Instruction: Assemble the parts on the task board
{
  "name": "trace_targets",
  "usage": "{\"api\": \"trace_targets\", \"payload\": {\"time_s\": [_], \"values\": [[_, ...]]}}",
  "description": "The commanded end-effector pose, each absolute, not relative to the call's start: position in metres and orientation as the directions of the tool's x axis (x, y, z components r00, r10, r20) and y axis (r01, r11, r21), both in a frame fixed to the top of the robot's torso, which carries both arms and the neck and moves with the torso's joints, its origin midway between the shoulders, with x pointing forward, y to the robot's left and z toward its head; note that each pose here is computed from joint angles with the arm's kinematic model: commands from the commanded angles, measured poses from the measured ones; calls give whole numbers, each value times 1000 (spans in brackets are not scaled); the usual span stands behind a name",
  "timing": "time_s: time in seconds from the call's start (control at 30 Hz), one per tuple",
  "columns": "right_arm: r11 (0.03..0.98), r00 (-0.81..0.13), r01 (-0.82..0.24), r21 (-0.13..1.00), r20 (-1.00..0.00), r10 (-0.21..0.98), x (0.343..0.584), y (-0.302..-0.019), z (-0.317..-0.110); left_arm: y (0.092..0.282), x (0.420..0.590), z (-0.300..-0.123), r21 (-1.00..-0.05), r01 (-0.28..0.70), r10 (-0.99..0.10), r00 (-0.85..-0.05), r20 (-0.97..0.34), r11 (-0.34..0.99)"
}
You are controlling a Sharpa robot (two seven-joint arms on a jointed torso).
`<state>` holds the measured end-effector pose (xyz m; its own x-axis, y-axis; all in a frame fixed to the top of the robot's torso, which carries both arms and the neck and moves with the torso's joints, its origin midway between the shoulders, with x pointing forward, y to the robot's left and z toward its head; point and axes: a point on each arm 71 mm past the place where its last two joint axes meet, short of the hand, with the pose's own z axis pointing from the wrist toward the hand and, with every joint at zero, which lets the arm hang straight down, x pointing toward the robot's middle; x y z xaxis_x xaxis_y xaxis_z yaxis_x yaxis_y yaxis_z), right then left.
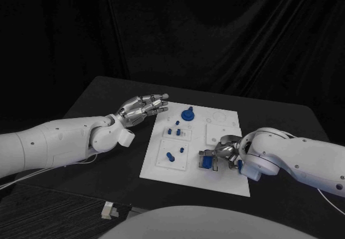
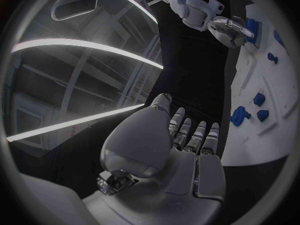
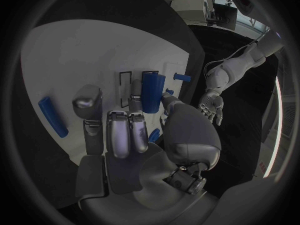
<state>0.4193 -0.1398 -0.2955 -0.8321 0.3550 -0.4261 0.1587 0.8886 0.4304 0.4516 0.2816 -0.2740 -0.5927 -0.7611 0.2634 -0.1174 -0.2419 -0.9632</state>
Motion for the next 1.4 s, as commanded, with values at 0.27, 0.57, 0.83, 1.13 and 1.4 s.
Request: {"api": "trace_targets", "payload": {"time_s": [0.27,0.57,0.83,1.13,1.4], "values": [[897,-836,163,411,-425,347,418,-140,-299,279,451,-274,-959,-124,-749,-602,275,-253],[896,-832,159,415,-433,348,418,-140,-298,280,451,-276,-959,-130,-748,-603,277,-250],[897,-817,134,422,-466,341,419,-141,-297,279,451,-277,-959,-138,-746,-605,280,-248],[871,-768,149,468,-501,400,420,-150,-290,280,450,-278,-959,-141,-747,-603,280,-246],[839,-694,109,532,-564,448,424,-163,-262,282,450,-278,-960,-141,-750,-600,278,-243]]}}
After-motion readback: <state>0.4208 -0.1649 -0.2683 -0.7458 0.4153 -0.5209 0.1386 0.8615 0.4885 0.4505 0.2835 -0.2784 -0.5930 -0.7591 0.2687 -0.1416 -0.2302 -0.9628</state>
